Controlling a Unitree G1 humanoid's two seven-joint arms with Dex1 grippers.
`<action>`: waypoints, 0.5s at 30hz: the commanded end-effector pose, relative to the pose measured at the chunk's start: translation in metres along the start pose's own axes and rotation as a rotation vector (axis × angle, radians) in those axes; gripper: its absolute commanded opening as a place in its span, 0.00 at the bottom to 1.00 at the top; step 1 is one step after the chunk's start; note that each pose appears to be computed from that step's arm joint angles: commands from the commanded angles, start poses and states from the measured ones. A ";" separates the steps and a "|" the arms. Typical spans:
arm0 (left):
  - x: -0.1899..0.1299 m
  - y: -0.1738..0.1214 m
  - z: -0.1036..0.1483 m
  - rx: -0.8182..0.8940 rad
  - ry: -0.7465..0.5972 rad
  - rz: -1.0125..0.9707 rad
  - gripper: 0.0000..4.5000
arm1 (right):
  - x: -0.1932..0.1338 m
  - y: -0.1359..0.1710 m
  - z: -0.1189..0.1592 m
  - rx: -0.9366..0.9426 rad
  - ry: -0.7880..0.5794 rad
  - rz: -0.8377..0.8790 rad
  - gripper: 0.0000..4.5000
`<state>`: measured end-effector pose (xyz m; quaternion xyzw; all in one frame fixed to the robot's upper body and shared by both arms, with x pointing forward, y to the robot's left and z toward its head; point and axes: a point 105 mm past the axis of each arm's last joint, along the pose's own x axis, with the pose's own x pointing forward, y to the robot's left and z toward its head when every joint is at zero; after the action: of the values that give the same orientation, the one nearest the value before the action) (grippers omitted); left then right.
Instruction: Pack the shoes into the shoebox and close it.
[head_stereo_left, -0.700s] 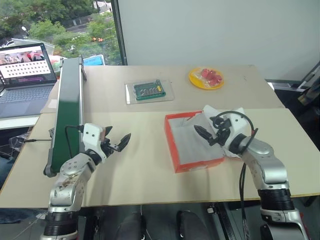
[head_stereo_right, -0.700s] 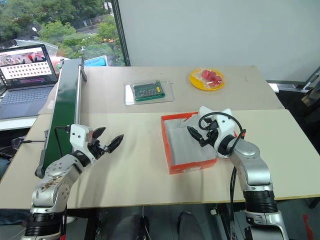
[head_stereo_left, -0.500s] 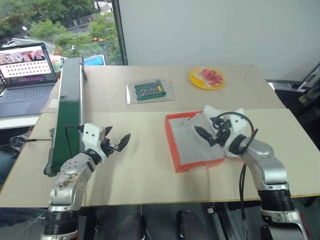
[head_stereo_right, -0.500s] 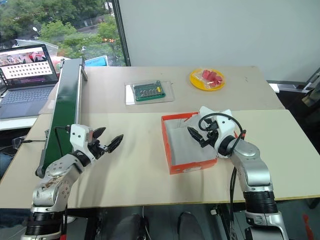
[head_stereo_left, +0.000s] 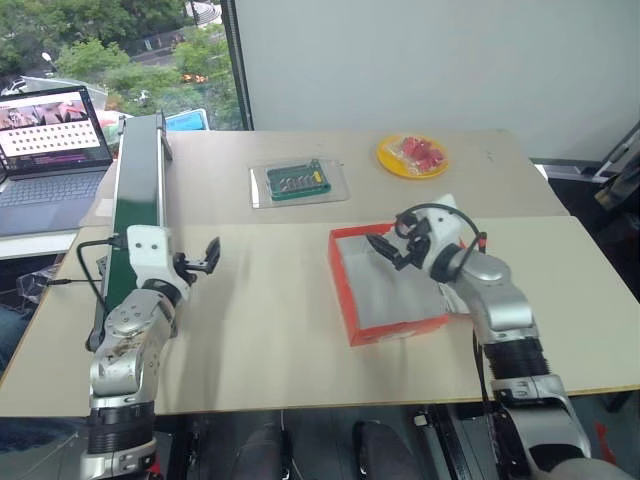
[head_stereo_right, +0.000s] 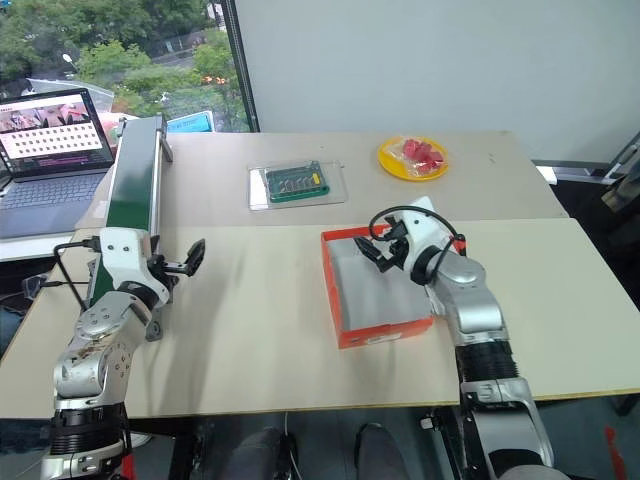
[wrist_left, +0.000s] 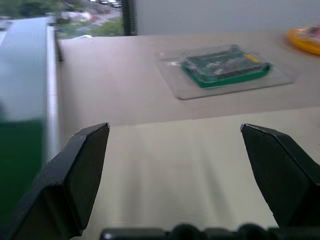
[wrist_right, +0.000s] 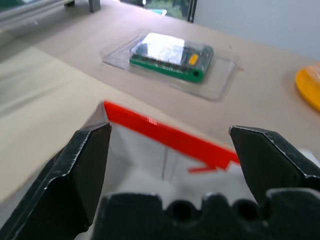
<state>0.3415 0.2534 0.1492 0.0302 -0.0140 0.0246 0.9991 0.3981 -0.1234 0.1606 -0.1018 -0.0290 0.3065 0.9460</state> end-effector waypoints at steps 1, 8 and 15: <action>-0.004 0.018 0.033 0.031 -0.112 0.122 1.00 | 0.009 0.006 0.023 -0.033 -0.077 0.037 0.99; -0.012 0.037 0.055 0.076 -0.135 0.223 1.00 | 0.022 0.029 0.030 0.002 -0.087 0.172 0.99; -0.033 0.064 0.049 0.036 -0.079 0.330 1.00 | 0.031 0.056 0.043 0.010 -0.129 0.306 0.99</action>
<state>0.3151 0.3043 0.1876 0.0428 -0.0377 0.1662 0.9844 0.3891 -0.0643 0.1724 -0.0757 -0.0471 0.4327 0.8971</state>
